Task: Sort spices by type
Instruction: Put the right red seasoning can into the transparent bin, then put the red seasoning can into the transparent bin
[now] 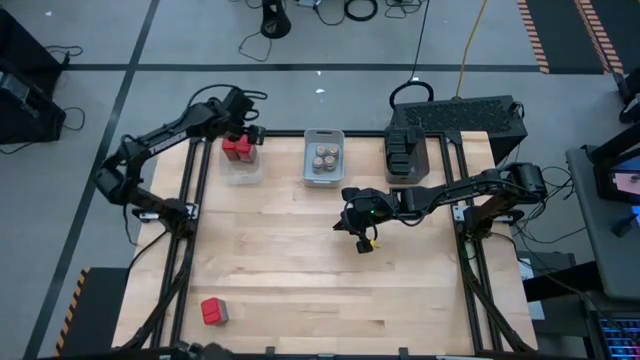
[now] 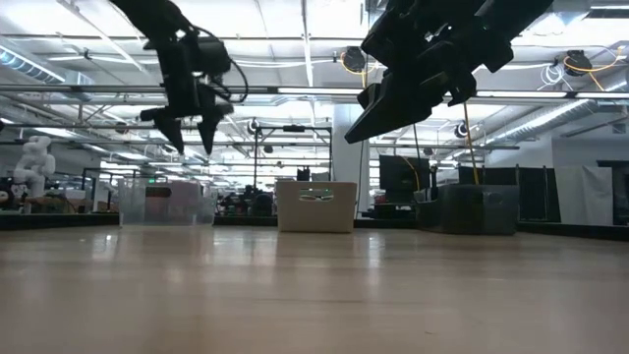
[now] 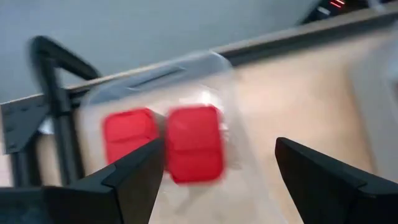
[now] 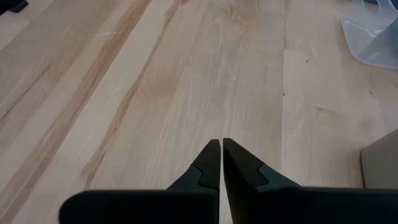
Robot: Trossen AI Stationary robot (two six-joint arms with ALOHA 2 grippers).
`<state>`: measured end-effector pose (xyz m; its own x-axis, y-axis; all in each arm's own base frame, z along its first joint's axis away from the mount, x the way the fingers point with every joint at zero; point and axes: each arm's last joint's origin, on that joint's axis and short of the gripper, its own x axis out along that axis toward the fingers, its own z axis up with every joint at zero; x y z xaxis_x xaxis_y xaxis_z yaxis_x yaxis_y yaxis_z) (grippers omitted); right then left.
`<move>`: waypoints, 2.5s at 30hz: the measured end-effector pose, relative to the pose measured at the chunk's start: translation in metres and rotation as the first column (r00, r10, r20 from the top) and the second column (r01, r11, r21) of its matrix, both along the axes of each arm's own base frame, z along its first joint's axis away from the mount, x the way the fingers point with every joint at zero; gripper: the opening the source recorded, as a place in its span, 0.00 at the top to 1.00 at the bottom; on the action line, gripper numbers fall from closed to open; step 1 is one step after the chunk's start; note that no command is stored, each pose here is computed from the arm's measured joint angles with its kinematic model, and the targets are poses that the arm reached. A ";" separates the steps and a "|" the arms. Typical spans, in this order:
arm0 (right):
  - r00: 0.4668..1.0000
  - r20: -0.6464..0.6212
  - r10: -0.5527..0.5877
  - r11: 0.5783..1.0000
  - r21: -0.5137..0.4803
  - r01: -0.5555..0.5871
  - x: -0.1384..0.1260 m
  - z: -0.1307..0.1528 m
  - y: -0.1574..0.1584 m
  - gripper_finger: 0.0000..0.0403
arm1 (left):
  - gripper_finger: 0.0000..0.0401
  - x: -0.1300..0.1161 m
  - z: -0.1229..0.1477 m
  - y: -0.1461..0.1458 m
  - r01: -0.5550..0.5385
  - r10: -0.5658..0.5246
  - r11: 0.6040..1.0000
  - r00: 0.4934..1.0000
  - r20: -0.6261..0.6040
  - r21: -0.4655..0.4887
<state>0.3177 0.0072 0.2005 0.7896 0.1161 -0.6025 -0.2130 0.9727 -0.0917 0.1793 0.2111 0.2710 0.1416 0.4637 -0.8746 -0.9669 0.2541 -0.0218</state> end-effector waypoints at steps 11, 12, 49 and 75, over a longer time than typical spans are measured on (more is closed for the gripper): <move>1.000 0.001 0.000 1.000 0.000 0.000 0.000 0.000 0.000 1.00 | 0.23 0.022 0.004 -0.079 0.488 -0.478 0.795 0.870 0.122 -0.361; 1.000 0.000 0.000 1.000 0.000 0.000 0.000 0.000 0.000 1.00 | 0.23 0.024 0.005 -0.089 0.518 -0.515 0.766 0.849 0.119 -0.381; 0.994 0.034 0.105 0.992 0.060 -0.107 0.001 0.003 0.004 1.00 | 0.23 -0.022 0.009 -0.380 -0.127 0.033 0.719 0.988 -0.149 -0.683; 0.974 0.044 0.223 0.972 0.061 -0.225 0.000 0.002 0.007 1.00 | 0.23 -0.016 -0.039 -0.435 -0.309 0.127 0.711 0.940 -0.318 -0.631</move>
<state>0.3177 0.0140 0.2029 0.7603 0.3303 -0.5593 -0.4238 0.9048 -0.0417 0.1630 -0.2235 0.2317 -0.1382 -0.2573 -0.9564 -0.9904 0.0431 0.1315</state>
